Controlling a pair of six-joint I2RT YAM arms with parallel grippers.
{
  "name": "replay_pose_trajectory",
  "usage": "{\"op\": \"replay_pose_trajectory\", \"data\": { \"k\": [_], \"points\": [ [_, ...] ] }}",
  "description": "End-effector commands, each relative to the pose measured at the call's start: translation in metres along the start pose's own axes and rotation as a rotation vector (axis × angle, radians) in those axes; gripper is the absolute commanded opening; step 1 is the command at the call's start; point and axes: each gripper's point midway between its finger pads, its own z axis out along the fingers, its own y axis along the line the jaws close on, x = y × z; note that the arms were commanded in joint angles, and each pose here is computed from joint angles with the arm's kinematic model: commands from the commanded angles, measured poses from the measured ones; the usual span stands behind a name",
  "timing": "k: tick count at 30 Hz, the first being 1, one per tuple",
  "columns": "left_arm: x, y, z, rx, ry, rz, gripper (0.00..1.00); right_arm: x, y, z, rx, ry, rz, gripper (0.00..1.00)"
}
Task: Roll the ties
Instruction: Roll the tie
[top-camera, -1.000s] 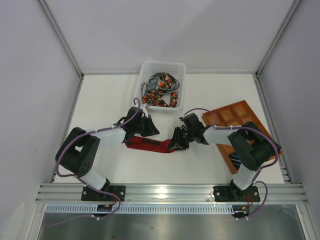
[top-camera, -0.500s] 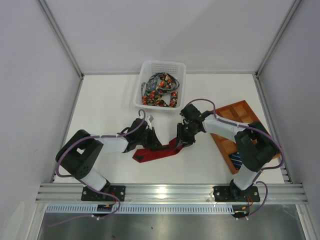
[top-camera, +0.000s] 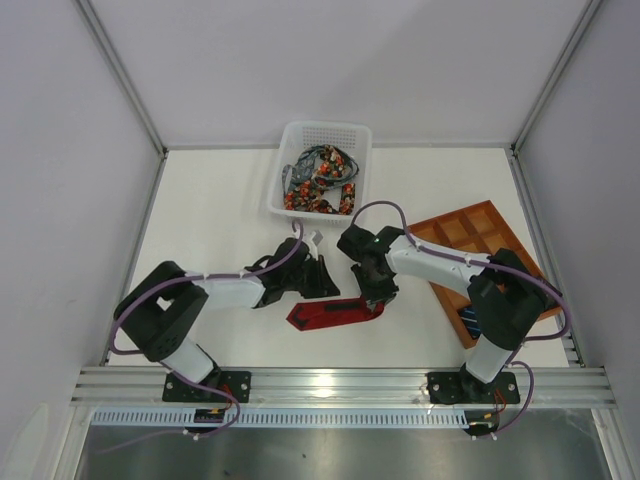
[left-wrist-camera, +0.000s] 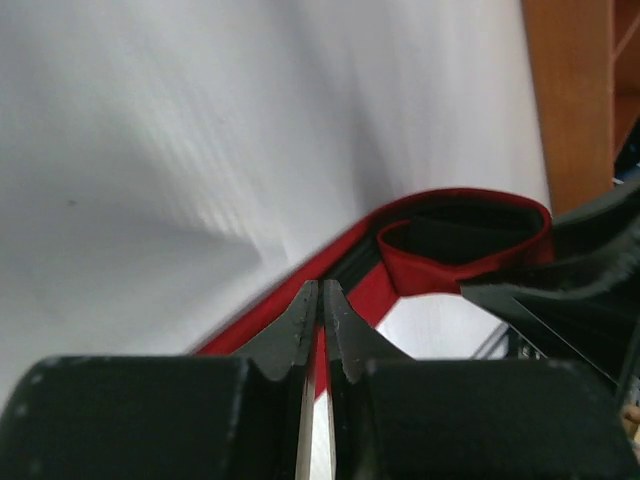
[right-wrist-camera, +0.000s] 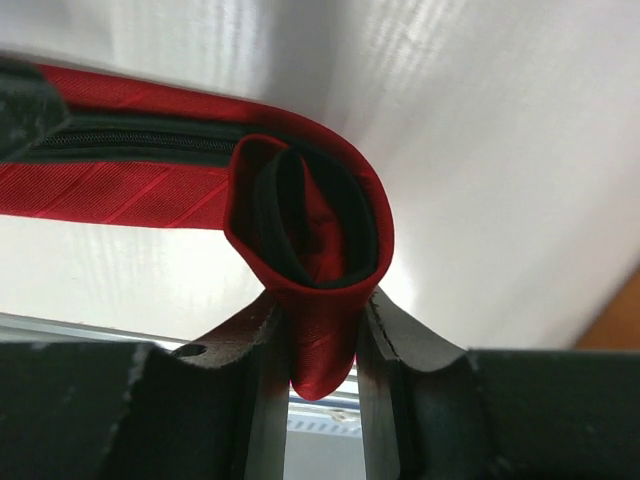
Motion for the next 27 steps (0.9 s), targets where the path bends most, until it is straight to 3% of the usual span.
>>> {"op": "replay_pose_trajectory", "data": {
  "k": [1, 12, 18, 27],
  "points": [
    [-0.01, -0.045, -0.009, 0.136, -0.029, -0.004, 0.1, -0.007, -0.017, -0.015, 0.118, -0.04, -0.034, 0.11],
    [0.014, -0.084, 0.02, 0.291, 0.07, -0.045, 0.06, -0.012, -0.004, -0.018, 0.095, -0.057, -0.019, 0.12],
    [0.012, -0.079, 0.042, 0.277, 0.077, -0.074, 0.04, -0.011, 0.001, -0.019, 0.094, -0.058, -0.03, 0.13],
    [0.016, -0.07, 0.053, 0.252, 0.089, -0.088, 0.03, -0.011, 0.009, -0.017, 0.104, -0.077, -0.058, 0.33]
  ]
}}
